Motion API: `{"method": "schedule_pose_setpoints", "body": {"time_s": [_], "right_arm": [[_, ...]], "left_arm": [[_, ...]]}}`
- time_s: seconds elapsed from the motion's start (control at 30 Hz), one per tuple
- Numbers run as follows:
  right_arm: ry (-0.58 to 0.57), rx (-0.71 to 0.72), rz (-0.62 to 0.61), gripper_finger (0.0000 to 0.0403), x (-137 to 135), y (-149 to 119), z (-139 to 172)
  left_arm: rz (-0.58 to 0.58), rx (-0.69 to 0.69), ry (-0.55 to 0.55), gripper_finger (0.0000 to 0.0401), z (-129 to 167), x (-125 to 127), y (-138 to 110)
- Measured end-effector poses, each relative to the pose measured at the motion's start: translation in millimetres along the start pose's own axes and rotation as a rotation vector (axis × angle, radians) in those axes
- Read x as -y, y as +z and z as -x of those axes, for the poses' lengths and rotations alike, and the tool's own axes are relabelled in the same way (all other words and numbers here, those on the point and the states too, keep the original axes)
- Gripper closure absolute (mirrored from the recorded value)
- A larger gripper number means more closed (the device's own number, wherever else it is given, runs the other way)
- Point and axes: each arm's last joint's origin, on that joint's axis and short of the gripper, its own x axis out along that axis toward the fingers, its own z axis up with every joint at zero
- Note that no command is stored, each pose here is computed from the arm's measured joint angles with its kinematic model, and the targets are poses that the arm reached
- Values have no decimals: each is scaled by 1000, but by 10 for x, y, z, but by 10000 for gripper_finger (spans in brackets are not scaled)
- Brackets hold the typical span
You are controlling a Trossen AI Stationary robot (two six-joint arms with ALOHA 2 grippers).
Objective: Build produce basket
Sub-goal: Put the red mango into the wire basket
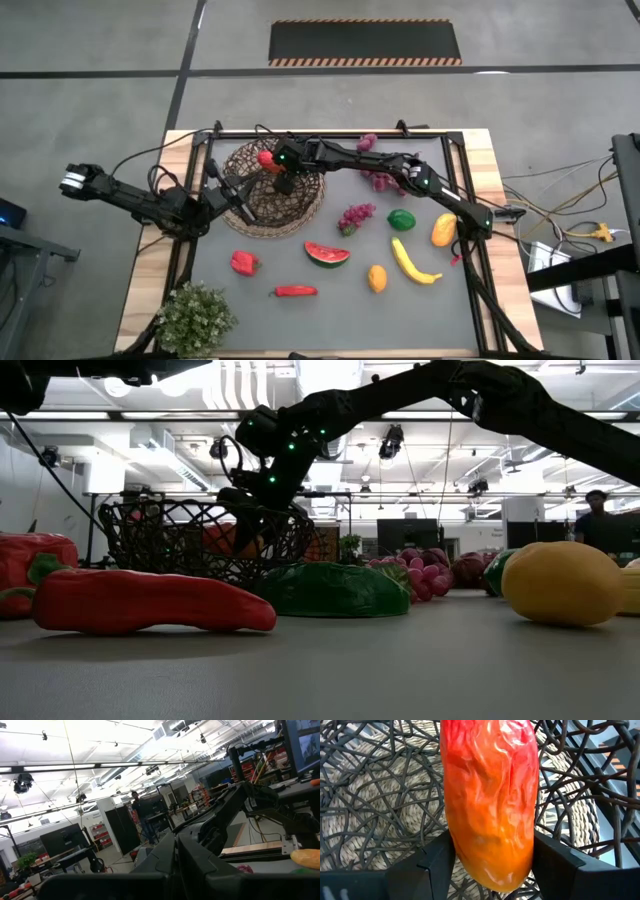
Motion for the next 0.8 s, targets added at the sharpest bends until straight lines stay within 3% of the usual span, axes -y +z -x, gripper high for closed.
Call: {"method": "schedule_pose_setpoints", "body": {"time_s": [0.33, 0.57, 0.8], "right_arm": [[-3, 9, 233, 190, -29, 6, 4], [-170, -10, 428, 216, -93, 1, 27], [-258, -20, 504, 199, -172, -1, 52]], "left_arm": [[0, 0, 0, 396, 0, 1, 0], [-1, 0, 0, 396, 0, 0, 0], [-2, 0, -1, 396, 0, 1, 0]]}}
